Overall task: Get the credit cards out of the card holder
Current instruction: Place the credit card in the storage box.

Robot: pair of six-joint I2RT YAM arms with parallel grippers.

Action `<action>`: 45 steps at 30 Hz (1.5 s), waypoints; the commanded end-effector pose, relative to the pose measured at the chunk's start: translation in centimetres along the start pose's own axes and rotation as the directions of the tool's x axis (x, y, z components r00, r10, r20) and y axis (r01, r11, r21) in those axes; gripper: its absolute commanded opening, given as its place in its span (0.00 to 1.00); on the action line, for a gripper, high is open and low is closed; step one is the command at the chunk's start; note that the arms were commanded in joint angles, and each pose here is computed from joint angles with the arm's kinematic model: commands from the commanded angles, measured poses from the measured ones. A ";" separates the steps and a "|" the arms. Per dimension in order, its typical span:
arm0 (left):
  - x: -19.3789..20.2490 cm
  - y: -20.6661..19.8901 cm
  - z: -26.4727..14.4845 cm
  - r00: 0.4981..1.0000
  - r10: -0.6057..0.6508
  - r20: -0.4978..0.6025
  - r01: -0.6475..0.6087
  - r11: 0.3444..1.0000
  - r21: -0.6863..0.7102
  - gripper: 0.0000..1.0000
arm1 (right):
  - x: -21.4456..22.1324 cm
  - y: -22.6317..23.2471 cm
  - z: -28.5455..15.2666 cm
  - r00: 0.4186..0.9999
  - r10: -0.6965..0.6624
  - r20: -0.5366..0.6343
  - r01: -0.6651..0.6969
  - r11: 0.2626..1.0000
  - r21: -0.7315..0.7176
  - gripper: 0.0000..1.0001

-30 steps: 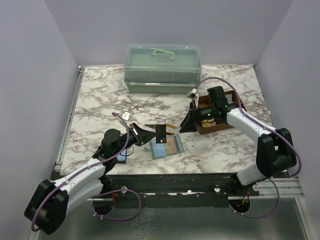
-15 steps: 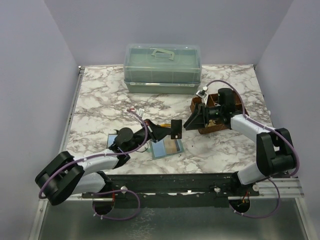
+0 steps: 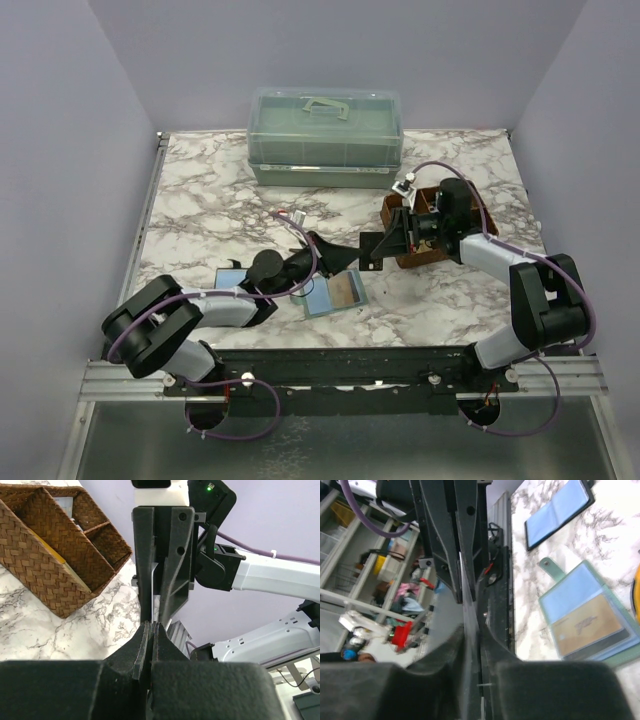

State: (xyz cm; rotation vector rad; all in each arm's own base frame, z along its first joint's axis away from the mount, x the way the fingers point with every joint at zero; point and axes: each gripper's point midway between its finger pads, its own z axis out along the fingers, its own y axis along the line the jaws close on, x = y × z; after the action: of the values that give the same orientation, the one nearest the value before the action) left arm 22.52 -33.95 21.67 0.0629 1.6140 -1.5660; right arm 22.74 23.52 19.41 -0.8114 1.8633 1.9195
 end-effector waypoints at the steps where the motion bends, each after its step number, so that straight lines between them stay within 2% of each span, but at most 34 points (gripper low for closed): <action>1: -1.0 -1.5 0.8 0.999 0.010 0.051 -0.013 0.998 0.058 0.00 | 0.1 1.3 -0.1 0.999 -0.032 -0.028 0.031 0.998 -0.050 0.02; 3: -1.1 -1.5 0.7 0.998 0.011 0.058 -0.015 0.998 0.057 0.00 | 0.1 1.2 -0.1 0.999 -0.033 -0.021 0.033 0.999 -0.041 0.00; 4: -1.1 -1.5 0.5 0.998 0.014 0.063 -0.018 0.998 0.053 0.04 | 0.0 1.1 -0.1 0.999 -0.039 -0.018 0.038 0.999 -0.037 0.00; 7: -1.6 -0.8 -0.6 0.996 0.019 0.083 -0.020 1.000 0.003 0.36 | -0.6 0.7 -0.6 0.999 -0.044 -0.004 0.044 0.999 -0.003 0.00; 9: -1.8 0.1 -1.5 0.996 0.036 0.082 -0.031 0.998 -0.059 0.57 | -1.9 0.1 -0.9 0.990 -0.142 -0.012 0.143 0.986 0.087 0.00; 12: -2.4 1.4 -3.3 0.997 0.057 0.061 -0.046 0.986 -0.163 0.77 | -2.0 -1.3 -2.0 0.951 -0.287 -0.116 0.306 0.924 0.229 0.00; 14: -2.8 2.7 -4.6 0.997 0.057 0.042 -0.046 0.971 -0.235 0.83 | -2.7 -1.7 -3.5 0.925 -0.338 -0.174 0.377 0.869 0.320 0.00; 18: -3.0 3.7 -7.0 1.000 0.019 0.011 -0.015 0.962 -0.273 0.85 | -4.1 -3.1 -9.4 0.848 -0.390 -0.360 0.529 0.673 0.517 0.00; 21: -2.6 4.2 -8.3 1.000 -0.005 0.007 0.007 0.957 -0.290 0.85 | -4.3 -3.6 -15.4 0.775 -0.327 -0.540 0.627 0.505 0.593 0.00; 24: -2.2 4.8 -9.0 1.000 -0.010 0.006 0.011 0.952 -0.307 0.85 | -4.7 -3.8 -21.2 0.696 -0.217 -0.685 0.709 0.358 0.608 0.00; 28: -2.2 5.2 -9.4 1.000 -0.004 0.021 0.011 0.946 -0.323 0.85 | -5.4 -4.3 -26.2 0.545 -0.070 -0.836 0.822 0.245 0.515 0.00; 30: -2.2 5.3 -9.5 1.000 0.002 0.018 0.004 0.947 -0.322 0.85 | -5.7 -4.9 -27.9 0.453 -0.020 -0.891 0.872 0.216 0.439 0.00; 32: -2.1 5.3 -9.5 1.000 0.003 0.015 0.002 0.947 -0.322 0.85 | -5.6 -5.8 -28.9 0.375 0.012 -0.927 0.904 0.218 0.368 0.00; 36: -1.9 5.5 -9.6 1.000 -0.005 0.010 0.008 0.945 -0.326 0.85 | -3.8 -8.4 -30.3 0.258 0.064 -0.964 0.917 0.298 0.266 0.00; 41: -1.8 5.6 -9.9 1.000 -0.008 0.020 0.014 0.944 -0.329 0.85 | -1.3 -11.3 -31.3 0.193 0.112 -0.975 0.896 0.384 0.221 0.02; 45: -1.9 5.9 -10.1 1.000 -0.005 0.029 0.015 0.941 -0.338 0.85 | -0.4 -13.1 -31.3 0.148 0.092 -0.985 0.907 0.384 0.173 0.03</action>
State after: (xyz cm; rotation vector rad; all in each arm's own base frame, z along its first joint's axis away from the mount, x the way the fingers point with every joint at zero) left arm 21.86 -23.66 16.93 -0.1425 1.8346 -1.2781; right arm 35.41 -5.35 11.20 -1.9590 2.1627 -0.1923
